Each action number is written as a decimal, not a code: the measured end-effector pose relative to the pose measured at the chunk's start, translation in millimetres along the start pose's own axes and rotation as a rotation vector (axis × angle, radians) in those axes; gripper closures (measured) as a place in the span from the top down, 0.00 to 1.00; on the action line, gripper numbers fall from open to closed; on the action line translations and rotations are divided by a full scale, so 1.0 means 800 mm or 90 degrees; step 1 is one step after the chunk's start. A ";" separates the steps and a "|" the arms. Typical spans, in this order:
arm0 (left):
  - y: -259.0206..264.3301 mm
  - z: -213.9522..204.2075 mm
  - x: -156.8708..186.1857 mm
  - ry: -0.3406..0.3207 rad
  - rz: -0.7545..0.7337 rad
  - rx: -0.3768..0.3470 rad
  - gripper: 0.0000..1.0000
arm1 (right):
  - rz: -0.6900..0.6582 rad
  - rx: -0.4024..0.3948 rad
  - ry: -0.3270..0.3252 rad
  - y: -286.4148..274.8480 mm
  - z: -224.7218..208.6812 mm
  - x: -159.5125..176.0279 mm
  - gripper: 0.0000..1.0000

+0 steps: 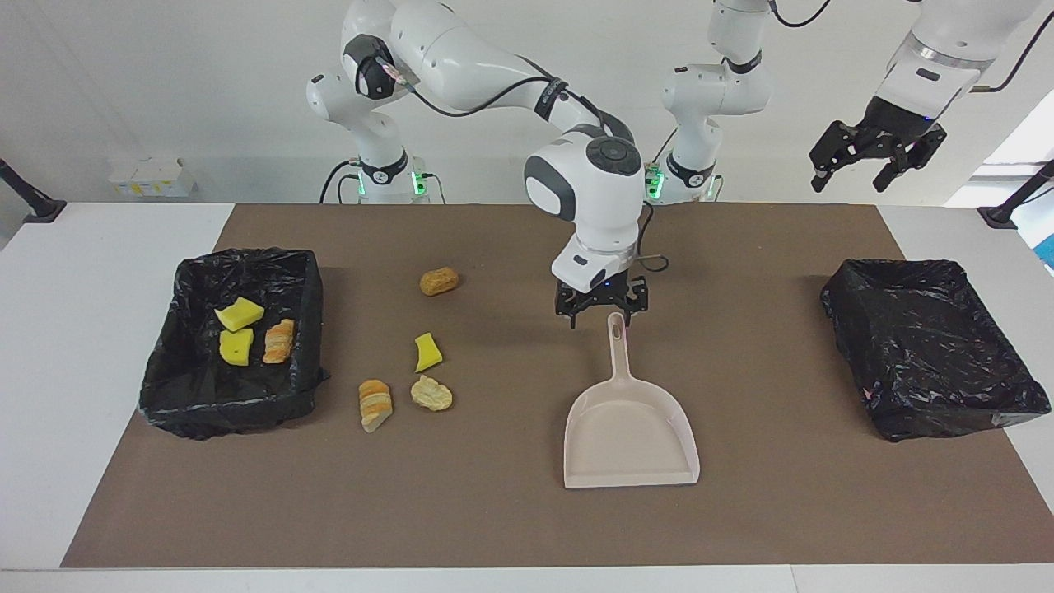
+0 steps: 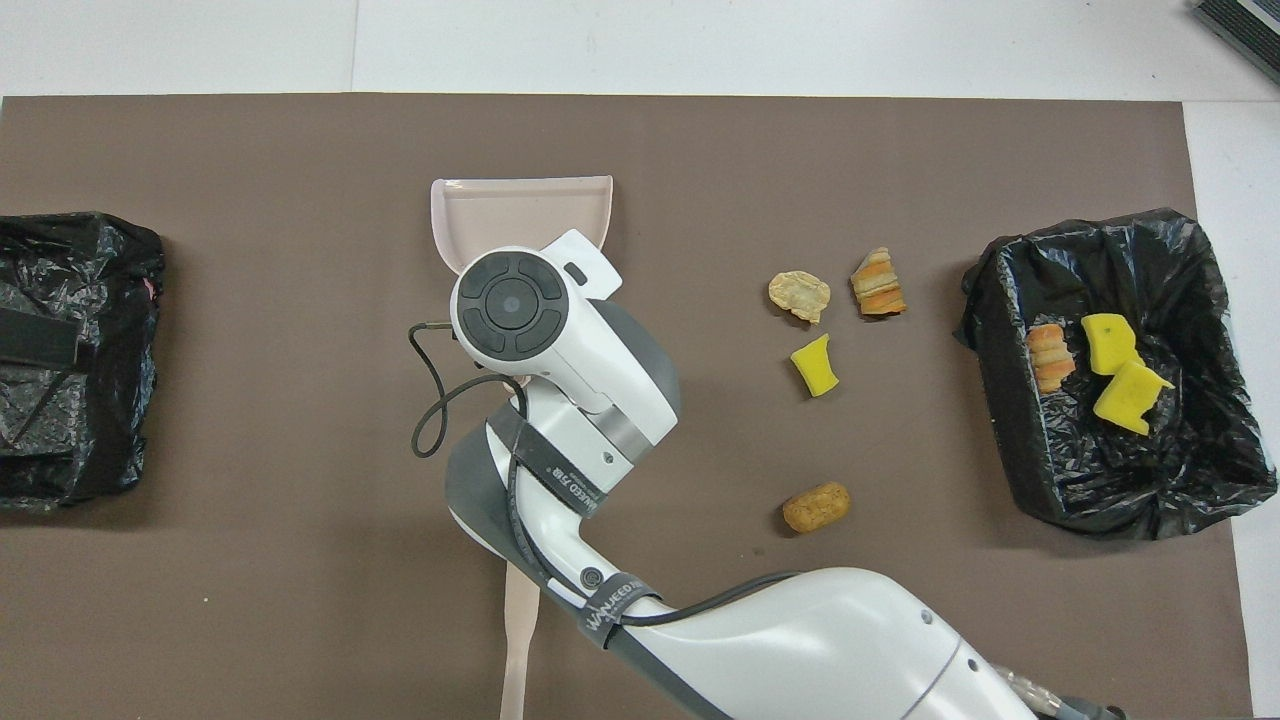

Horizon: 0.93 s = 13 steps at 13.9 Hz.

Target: Sweep and dump trash in bin

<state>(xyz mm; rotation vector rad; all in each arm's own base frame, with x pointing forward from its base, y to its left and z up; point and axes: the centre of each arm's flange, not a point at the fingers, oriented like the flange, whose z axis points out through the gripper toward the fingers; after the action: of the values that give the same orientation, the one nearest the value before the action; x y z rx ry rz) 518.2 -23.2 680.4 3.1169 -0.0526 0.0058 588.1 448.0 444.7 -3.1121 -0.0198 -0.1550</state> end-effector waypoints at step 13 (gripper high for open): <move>0.058 0.046 0.051 0.034 0.051 0.000 1.00 | -0.162 -0.056 -0.057 0.353 -0.131 0.099 1.00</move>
<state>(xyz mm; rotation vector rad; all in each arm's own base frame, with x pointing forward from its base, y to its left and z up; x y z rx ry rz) 557.9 -71.8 644.6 3.1101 -0.1768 0.0913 660.2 163.7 550.0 -3.1890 -0.4239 -0.0208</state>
